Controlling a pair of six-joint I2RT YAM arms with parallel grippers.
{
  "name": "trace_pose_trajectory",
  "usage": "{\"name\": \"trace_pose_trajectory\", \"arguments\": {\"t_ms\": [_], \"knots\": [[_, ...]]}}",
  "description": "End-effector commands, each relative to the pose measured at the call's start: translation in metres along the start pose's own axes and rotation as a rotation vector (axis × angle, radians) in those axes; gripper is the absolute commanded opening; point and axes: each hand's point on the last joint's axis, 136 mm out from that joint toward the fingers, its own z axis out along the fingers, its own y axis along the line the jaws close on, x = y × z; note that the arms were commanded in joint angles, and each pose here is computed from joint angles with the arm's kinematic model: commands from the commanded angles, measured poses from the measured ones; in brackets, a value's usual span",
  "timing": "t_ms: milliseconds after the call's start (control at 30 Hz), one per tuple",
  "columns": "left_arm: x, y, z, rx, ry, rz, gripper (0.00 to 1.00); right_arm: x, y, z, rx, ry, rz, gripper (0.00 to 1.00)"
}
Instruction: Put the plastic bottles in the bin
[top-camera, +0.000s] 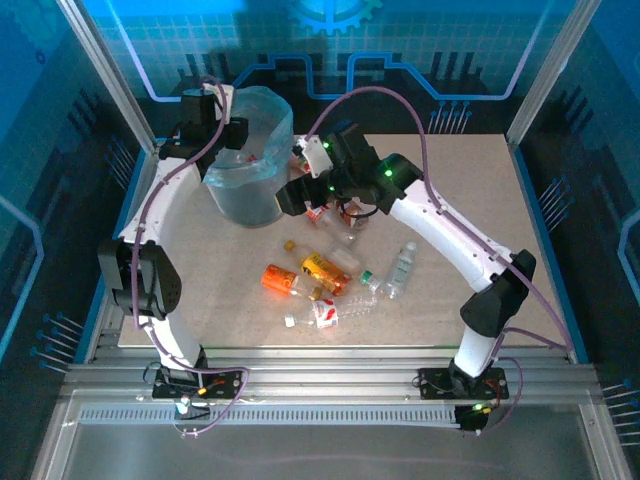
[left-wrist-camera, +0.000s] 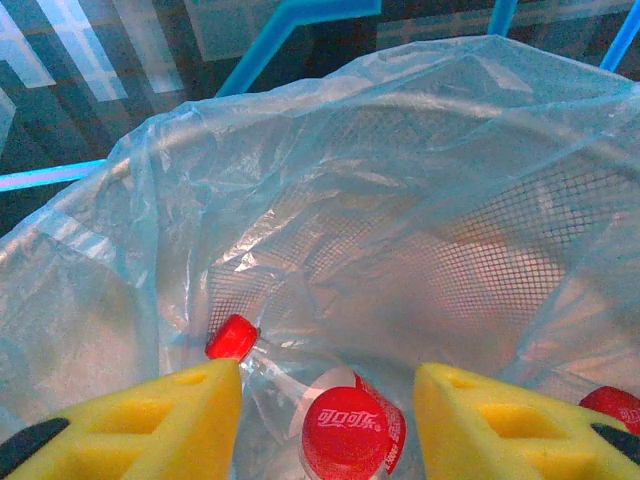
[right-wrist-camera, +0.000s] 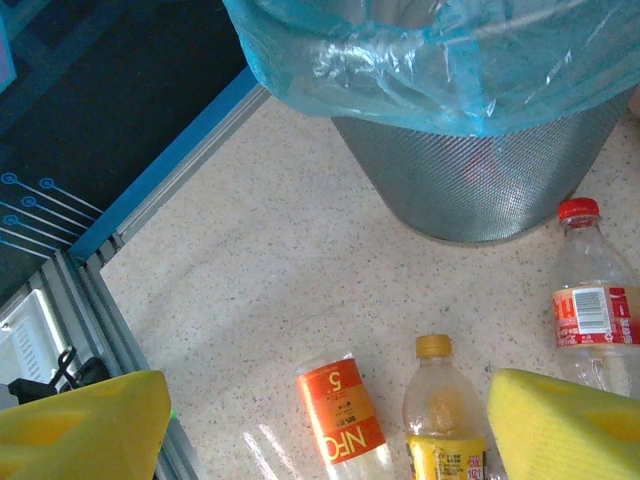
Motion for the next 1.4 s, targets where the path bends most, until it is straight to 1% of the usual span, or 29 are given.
{"name": "trace_pose_trajectory", "arguments": {"t_ms": [0, 67, 200, 267, 367, 433, 533, 633, 700, 767, 867, 967, 1067, 1167, 1267, 1367], "knots": [[-0.047, 0.002, -0.042, 0.011, -0.113, -0.025, 0.5, -0.001, 0.013, -0.004, -0.022, 0.014, 0.0, 0.84], [-0.062, 0.003, -0.063, 0.01, -0.148, -0.037, 0.5, -0.003, 0.016, -0.011, -0.025, 0.003, -0.007, 0.84], [-0.08, 0.003, -0.11, 0.01, -0.198, -0.098, 0.51, -0.007, 0.018, -0.025, -0.016, -0.03, -0.027, 0.83], [-0.081, -0.003, -0.136, 0.029, -0.22, -0.12, 0.51, -0.008, 0.017, -0.033, -0.005, -0.045, -0.042, 0.84], [-0.074, -0.019, -0.171, 0.061, -0.239, -0.108, 0.52, -0.006, 0.015, -0.044, 0.013, -0.058, -0.061, 0.83], [-0.063, -0.033, -0.192, 0.09, -0.239, -0.091, 0.52, -0.003, 0.014, -0.051, 0.028, -0.06, -0.07, 0.83], [-0.037, -0.056, -0.218, 0.157, -0.226, -0.064, 0.52, 0.006, 0.008, -0.06, 0.061, -0.059, -0.077, 0.83], [0.005, -0.085, -0.24, 0.284, -0.166, 0.035, 0.57, 0.023, -0.004, -0.066, 0.111, -0.05, -0.071, 0.83], [0.044, -0.098, -0.251, 0.361, -0.107, 0.095, 0.58, 0.035, -0.01, -0.072, 0.135, -0.049, -0.063, 0.83], [0.075, -0.099, -0.254, 0.379, -0.065, 0.086, 0.58, 0.049, -0.016, -0.075, 0.153, -0.049, -0.059, 0.84], [0.112, -0.102, -0.257, 0.415, -0.013, 0.041, 0.58, 0.073, -0.029, -0.076, 0.193, -0.037, -0.063, 0.85], [0.138, -0.105, -0.254, 0.436, 0.032, -0.015, 0.57, 0.099, -0.036, -0.073, 0.204, -0.002, -0.1, 0.85], [0.157, -0.108, -0.246, 0.442, 0.08, -0.078, 0.57, 0.119, -0.043, -0.07, 0.216, 0.026, -0.119, 0.85], [0.173, -0.111, -0.233, 0.442, 0.135, -0.131, 0.57, 0.134, -0.041, -0.067, 0.191, 0.043, -0.138, 0.85], [0.188, -0.114, -0.221, 0.445, 0.181, -0.154, 0.57, 0.148, -0.032, -0.06, 0.161, 0.055, -0.176, 0.84], [0.201, -0.114, -0.209, 0.428, 0.21, -0.159, 0.57, 0.164, -0.023, -0.05, 0.143, 0.069, -0.254, 0.84]]}}
